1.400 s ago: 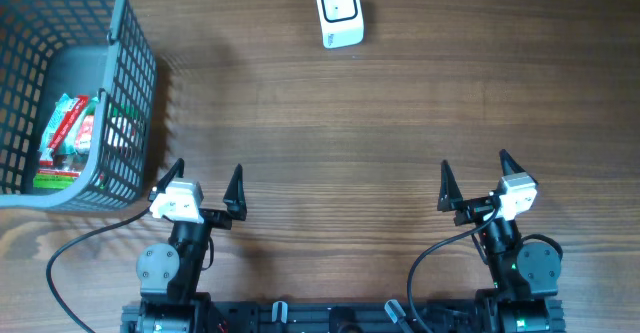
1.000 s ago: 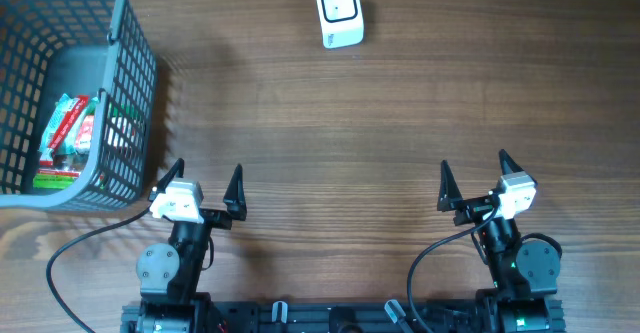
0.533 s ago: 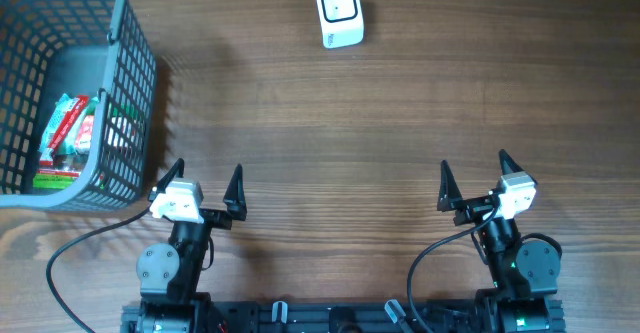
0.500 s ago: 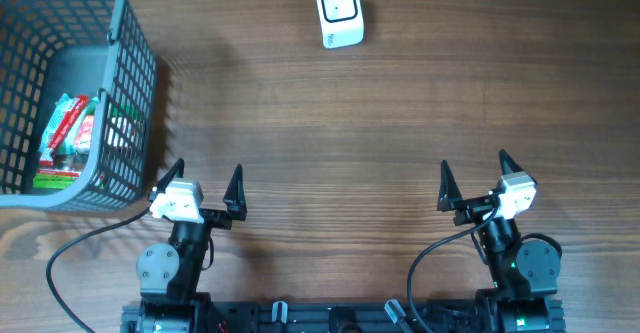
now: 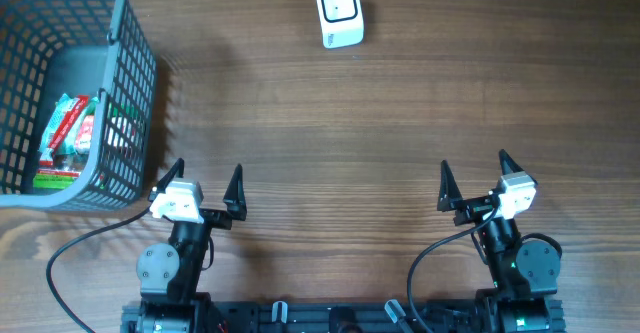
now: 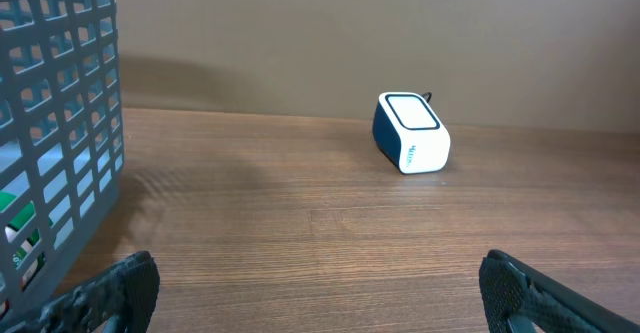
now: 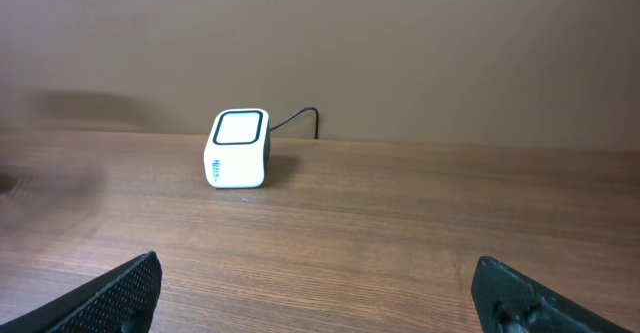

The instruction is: Scan the item barcode

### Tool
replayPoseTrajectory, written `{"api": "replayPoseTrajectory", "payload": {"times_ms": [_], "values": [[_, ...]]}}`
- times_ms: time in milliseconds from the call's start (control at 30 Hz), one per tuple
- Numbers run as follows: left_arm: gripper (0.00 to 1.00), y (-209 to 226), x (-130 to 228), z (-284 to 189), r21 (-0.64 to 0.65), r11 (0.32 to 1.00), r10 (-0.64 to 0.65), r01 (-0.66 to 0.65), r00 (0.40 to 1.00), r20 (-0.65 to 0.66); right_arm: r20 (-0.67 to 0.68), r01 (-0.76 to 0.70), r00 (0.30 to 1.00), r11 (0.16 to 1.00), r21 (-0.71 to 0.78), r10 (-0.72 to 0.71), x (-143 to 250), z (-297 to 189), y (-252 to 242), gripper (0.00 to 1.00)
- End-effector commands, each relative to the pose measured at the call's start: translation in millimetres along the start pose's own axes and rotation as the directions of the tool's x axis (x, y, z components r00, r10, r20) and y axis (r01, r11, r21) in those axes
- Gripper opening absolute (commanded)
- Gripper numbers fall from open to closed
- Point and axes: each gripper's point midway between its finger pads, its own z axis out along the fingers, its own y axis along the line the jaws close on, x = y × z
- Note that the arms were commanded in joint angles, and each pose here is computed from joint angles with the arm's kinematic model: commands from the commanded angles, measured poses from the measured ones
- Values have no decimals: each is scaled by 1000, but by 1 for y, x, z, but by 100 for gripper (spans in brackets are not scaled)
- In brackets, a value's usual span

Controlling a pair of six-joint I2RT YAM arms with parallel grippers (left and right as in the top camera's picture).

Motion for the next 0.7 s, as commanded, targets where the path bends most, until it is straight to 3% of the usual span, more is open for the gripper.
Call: {"api": "replayPoseTrajectory", "payload": {"times_ms": [0,667], "values": [[100,-3,2,0,18,1000,19,-19,1000,-4,-3,8,1000,1000,13,-8,1,0,-3,100],[100,0,1,0,3,1000,23,-23,1000,0,-3,7,1000,1000,13,-7,1,0,-3,100]]}}
